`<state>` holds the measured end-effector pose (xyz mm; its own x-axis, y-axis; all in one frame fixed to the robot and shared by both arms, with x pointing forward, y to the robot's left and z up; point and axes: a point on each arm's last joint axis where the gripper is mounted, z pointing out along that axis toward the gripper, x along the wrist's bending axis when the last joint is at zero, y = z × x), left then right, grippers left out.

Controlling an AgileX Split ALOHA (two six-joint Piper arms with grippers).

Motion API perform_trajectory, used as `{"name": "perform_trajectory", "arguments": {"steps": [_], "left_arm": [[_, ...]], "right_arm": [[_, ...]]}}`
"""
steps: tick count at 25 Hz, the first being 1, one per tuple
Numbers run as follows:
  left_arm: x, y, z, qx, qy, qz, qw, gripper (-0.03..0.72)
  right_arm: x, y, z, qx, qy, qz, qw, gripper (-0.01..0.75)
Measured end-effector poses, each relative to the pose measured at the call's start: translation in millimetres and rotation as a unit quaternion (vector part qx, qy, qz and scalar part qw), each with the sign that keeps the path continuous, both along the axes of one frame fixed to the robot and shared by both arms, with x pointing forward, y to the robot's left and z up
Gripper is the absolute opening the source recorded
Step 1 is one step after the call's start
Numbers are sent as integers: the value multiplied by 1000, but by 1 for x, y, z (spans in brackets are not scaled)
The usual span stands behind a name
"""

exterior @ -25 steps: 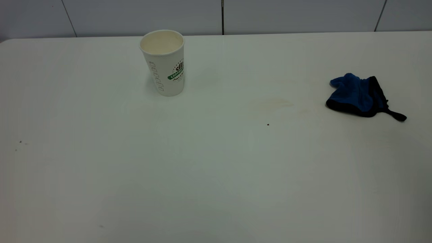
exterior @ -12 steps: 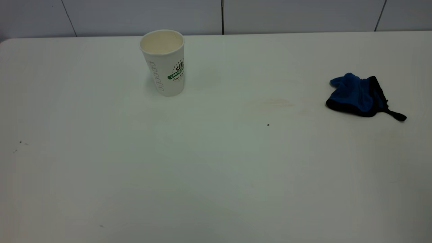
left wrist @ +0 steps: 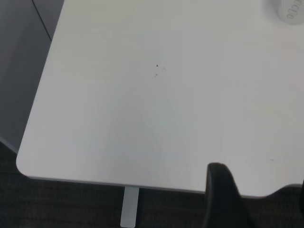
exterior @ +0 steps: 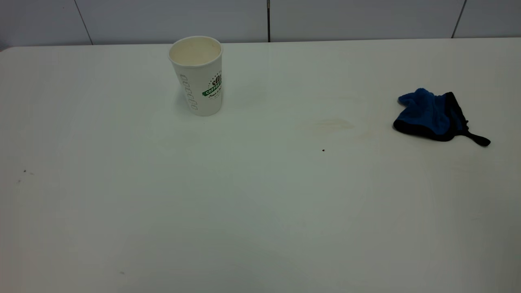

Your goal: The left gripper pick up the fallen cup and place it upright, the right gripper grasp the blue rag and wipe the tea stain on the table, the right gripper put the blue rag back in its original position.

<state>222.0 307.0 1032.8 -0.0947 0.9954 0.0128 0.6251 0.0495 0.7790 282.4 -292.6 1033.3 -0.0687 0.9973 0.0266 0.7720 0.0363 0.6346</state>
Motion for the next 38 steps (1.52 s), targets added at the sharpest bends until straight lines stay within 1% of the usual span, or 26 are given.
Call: {"name": "perform_trajectory", "arguments": {"steps": [5, 7, 9, 13, 15, 17, 22, 27, 38], "left_arm": [[0, 0, 0, 0, 0, 0, 1000, 427], [0, 0, 0, 0, 0, 0, 1000, 427], [0, 0, 0, 0, 0, 0, 1000, 427], [0, 0, 0, 0, 0, 0, 1000, 427], [0, 0, 0, 0, 0, 0, 1000, 427], [0, 0, 0, 0, 0, 0, 1000, 427], [0, 0, 0, 0, 0, 0, 1000, 427], [0, 0, 0, 0, 0, 0, 1000, 427], [0, 0, 0, 0, 0, 0, 1000, 427]], "right_arm": [[0, 0, 0, 0, -1, 0, 1000, 537], [-3, 0, 1, -2, -13, -1, 1000, 536], [-10, -2, 3, -8, -39, -13, 999, 536], [-32, -7, 6, -17, -115, -75, 990, 536], [-43, -8, 6, -20, -149, -90, 985, 536], [-49, -7, 6, -14, -168, -92, 981, 536], [-49, -5, 6, -2, -169, -86, 982, 536], [-50, -9, 6, -21, -169, -101, 980, 536], [-50, -9, 6, -18, -169, -105, 980, 536]]}}
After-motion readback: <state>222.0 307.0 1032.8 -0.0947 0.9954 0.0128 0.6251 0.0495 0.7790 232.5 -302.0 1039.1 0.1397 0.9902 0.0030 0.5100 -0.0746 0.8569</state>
